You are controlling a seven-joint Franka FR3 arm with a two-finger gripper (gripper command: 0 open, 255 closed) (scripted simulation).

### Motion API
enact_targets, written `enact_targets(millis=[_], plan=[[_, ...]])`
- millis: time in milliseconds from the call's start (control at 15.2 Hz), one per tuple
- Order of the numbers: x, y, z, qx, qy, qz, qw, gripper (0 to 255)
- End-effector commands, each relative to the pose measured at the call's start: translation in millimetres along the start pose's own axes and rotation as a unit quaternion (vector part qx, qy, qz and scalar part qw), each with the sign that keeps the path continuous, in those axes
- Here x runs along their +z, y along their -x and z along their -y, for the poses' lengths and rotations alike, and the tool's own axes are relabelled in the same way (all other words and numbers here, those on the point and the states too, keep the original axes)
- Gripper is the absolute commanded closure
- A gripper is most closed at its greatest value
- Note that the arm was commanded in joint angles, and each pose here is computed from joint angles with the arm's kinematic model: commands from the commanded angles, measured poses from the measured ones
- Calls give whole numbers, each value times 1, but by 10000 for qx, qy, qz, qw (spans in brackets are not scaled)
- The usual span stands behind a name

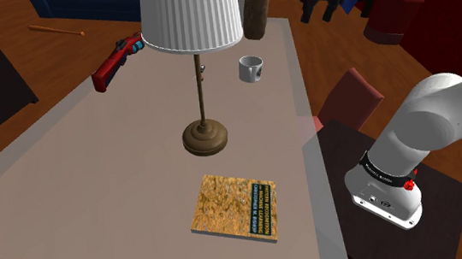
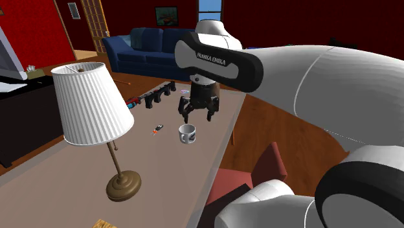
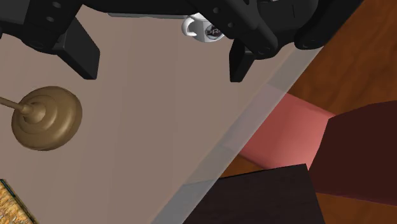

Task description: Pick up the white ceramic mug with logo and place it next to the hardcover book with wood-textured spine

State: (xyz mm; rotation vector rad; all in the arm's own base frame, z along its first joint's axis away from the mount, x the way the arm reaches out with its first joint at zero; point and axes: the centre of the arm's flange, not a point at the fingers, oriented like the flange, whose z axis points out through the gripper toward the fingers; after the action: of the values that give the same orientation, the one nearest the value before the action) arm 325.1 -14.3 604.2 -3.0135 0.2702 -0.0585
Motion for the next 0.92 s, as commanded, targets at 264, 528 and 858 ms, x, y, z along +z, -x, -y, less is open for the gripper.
enact_targets(millis=[264,528,858], plan=[[33,-37,-12,-5,46,-45,10000,0],[66,-75,-24,-11,92,-90,9999,0],[107,-122,-40,-18,149,-146,9998,0]])
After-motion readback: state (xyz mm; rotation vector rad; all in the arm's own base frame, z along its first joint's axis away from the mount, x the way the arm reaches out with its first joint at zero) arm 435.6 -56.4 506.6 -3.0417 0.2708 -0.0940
